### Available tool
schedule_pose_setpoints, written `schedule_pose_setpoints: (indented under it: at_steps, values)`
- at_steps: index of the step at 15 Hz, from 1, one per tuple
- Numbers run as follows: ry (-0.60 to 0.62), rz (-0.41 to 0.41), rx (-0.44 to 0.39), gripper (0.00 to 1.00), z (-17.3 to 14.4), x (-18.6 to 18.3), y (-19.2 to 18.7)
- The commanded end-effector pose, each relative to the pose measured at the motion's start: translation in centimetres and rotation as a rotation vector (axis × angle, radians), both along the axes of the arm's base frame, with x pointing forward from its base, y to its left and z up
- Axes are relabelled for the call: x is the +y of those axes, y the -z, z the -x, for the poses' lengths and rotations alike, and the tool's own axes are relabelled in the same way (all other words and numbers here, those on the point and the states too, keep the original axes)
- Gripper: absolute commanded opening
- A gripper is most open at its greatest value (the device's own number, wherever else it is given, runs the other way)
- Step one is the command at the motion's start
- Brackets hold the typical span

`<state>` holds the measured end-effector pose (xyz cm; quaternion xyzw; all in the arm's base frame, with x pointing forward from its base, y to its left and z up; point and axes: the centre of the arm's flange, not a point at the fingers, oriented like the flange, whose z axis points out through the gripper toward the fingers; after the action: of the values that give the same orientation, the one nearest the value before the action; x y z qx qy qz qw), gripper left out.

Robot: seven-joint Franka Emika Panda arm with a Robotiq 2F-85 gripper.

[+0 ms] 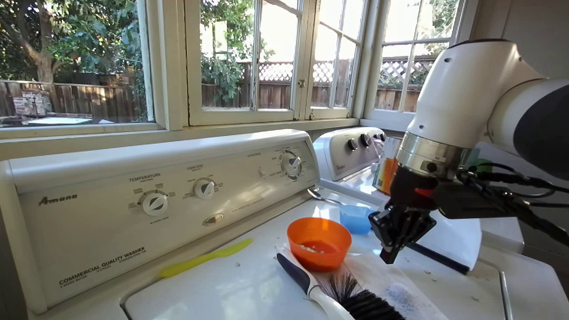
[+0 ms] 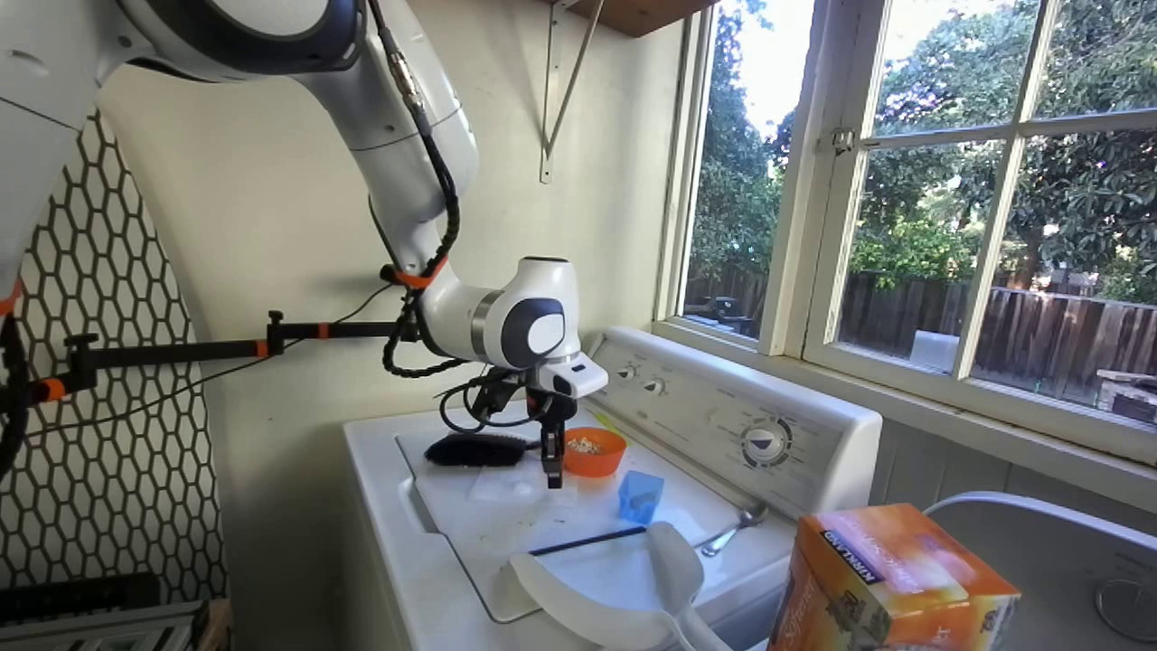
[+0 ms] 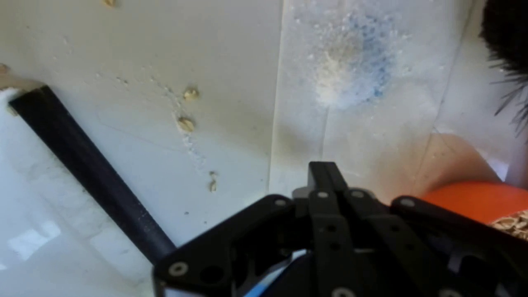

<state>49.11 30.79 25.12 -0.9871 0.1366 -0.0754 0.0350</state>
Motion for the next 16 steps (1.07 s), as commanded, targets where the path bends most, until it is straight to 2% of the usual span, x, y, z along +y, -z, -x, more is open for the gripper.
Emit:
schedule_pose_setpoints:
  at_steps: [1,16]
  values:
    - [-0.017,-0.005,0.031,0.00,0.4,-0.2,1.0]
    - [-0.043,0.097,0.115,0.00,1.2,-2.4,2.0]
